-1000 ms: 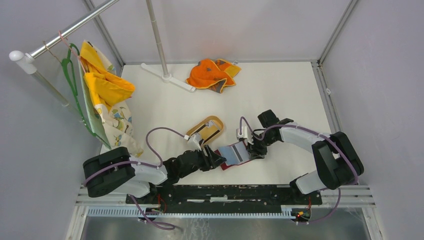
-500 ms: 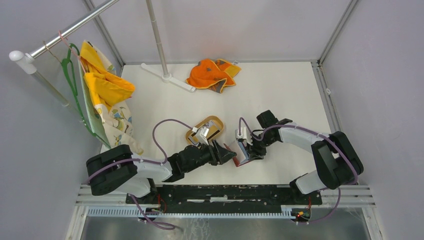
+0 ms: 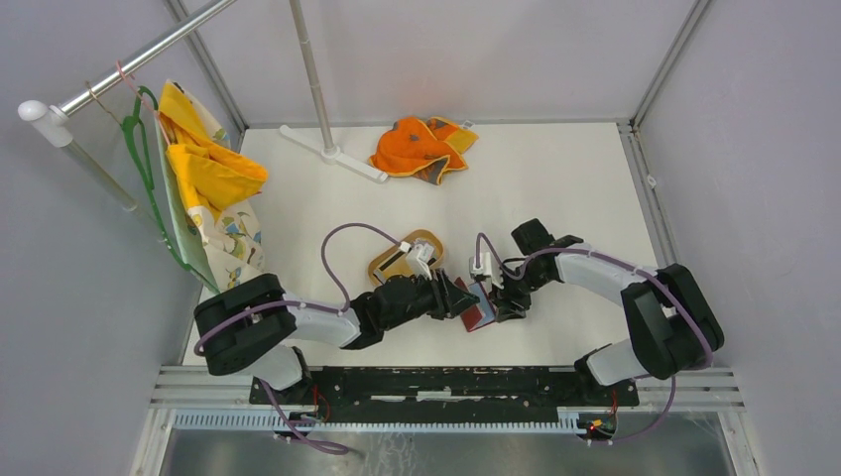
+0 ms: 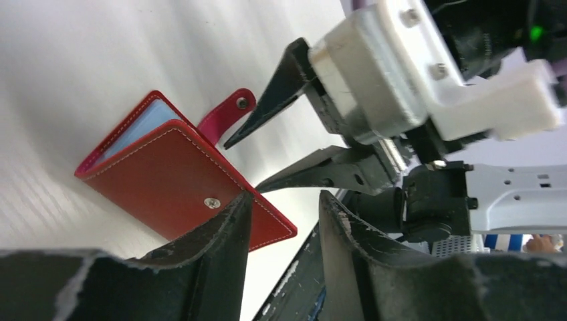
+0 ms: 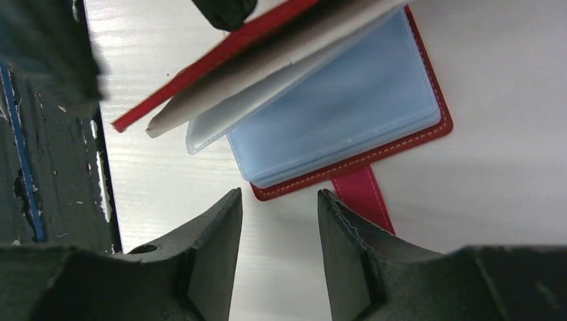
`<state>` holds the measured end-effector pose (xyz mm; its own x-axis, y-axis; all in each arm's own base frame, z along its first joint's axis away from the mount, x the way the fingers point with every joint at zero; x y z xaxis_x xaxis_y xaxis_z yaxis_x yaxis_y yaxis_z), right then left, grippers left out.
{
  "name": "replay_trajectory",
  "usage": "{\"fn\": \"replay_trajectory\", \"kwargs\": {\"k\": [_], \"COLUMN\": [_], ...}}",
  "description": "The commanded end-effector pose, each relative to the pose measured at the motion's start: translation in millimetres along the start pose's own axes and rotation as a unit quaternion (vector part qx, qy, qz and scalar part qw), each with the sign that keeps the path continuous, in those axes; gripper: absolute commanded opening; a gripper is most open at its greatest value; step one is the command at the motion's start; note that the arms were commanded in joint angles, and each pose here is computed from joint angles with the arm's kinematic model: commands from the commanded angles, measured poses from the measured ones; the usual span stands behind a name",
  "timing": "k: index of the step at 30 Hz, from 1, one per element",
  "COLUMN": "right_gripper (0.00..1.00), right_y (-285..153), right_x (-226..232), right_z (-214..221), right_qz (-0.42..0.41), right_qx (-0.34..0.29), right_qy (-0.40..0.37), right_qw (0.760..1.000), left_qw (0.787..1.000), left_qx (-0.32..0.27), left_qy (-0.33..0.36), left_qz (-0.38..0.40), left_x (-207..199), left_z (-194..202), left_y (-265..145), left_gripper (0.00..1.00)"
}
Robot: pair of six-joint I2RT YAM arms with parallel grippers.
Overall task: Put the credit cards into the card holder
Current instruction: Close the card holder at the center of the board.
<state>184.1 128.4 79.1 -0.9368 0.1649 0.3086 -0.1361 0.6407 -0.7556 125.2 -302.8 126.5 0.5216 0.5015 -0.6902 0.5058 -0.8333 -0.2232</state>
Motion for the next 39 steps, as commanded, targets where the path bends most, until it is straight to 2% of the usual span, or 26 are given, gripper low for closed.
{"fn": "replay_trajectory", "kwargs": {"k": [1, 7, 11, 14, 17, 20, 23, 28, 32, 36, 39], "right_gripper": [0.52, 0.55, 0.54, 0.51, 0.39, 0.32, 0.25, 0.21, 0.21, 0.21, 0.22], "right_y": [-19, -42, -48, -49, -41, -31, -16, -2, 0, 1, 0], "right_x": [2, 3, 15, 28, 28, 19, 12, 2, -2, -1, 0], "right_z": [-8, -13, -23, -27, -24, -21, -18, -9, -7, -8, -8], "right_qz": [0.017, 0.048, 0.018, -0.01, 0.007, 0.045, 0.058, 0.069, 0.08, 0.076, 0.074], "right_qx": [-0.032, -0.081, -0.125, -0.165, -0.186, -0.17, -0.115, -0.047, -0.031, -0.03, -0.029], "right_qy": [-0.01, -0.039, -0.096, -0.135, -0.131, -0.12, -0.101, -0.064, -0.057, -0.062, -0.065], "right_qw": [0.999, 0.995, 0.987, 0.977, 0.974, 0.977, 0.986, 0.994, 0.995, 0.995, 0.995], "left_qw": [0.999, 0.997, 0.996, 0.996, 0.996, 0.996, 0.997, 0.997, 0.996, 0.99, 0.981], "left_qx": [0.014, 0.031, 0.046, 0.057, 0.066, 0.067, 0.066, 0.054, 0.048, 0.045, 0.055], "left_qy": [0.049, 0.066, 0.069, 0.065, 0.06, 0.052, 0.049, 0.058, 0.079, 0.115, 0.154], "left_qz": [-0.005, -0.022, -0.02, -0.015, -0.015, -0.02, -0.011, 0.004, -0.006, -0.064, -0.108], "left_x": [3, 12, 15, 18, 23, 28, 26, 16, 14, 18, 25], "left_z": [-2, 3, 7, 13, 20, 23, 21, 11, 3, -8, -14], "left_y": [15, 25, 36, 42, 43, 43, 44, 38, 29, 17, 9], "left_gripper": [0.46, 0.41, 0.35, 0.29, 0.23, 0.21, 0.19, 0.2, 0.24, 0.44, 0.55]}}
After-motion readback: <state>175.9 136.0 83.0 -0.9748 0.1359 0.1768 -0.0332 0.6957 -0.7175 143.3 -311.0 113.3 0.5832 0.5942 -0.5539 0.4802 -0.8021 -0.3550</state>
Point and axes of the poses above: each gripper's point midway between its finger pads, its own y axis out along the fingers, its own x axis along the line the jaws close on, z = x × y, the point moved 8 cm from there along -y, back along the fingers, and after that the axes turned 10 degrees about y, right-handed, at the moved point
